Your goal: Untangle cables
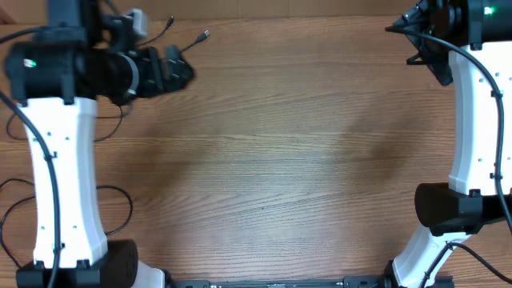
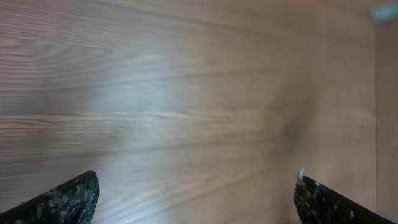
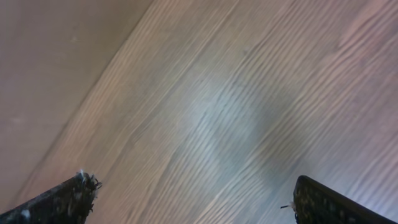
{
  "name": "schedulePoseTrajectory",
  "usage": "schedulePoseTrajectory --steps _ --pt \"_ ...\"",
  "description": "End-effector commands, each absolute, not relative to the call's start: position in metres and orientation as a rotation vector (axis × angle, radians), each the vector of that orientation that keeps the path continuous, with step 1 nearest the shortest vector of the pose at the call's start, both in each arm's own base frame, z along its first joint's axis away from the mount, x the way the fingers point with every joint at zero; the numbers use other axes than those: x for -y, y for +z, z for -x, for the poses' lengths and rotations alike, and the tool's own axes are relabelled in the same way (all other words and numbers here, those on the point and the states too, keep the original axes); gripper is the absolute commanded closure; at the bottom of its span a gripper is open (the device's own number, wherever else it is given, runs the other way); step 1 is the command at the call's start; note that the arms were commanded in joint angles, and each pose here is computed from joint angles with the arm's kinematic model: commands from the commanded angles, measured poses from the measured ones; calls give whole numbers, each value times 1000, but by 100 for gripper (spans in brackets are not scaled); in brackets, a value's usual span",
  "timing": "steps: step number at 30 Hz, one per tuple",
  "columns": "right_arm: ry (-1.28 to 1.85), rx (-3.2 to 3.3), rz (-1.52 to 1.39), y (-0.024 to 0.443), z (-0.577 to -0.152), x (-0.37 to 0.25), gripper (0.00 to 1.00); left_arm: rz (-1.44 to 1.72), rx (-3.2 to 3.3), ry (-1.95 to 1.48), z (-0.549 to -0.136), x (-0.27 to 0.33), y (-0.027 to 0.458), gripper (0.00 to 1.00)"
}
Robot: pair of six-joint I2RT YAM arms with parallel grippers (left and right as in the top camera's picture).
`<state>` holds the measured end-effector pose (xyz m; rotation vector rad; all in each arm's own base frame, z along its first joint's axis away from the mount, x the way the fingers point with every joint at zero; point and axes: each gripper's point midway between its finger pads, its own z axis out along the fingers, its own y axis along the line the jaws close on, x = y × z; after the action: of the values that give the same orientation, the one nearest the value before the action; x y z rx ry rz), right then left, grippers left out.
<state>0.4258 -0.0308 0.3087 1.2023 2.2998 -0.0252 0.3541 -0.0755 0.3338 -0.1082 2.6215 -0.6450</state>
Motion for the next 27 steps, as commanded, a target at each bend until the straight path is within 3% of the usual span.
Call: schedulePoseTrajectory --steps 1,7,16,23,27 --pt "129 -2350 -1191 308 -428 11 0 -7 -2619 -628 -337 94 343 0" --pt "364 -2555 -1066 304 -408 -29 0 -55 -2625 -641 -327 106 346 0" --pt "444 -2518 -634 367 -367 -61 0 -53 -2632 -641 -329 106 344 0" --pt "394 -2335 -409 432 -276 -56 0 -53 -2632 -641 -329 106 343 1" --pt "402 -2308 -405 429 -224 -46 0 -53 -2633 -641 -329 106 343 0"
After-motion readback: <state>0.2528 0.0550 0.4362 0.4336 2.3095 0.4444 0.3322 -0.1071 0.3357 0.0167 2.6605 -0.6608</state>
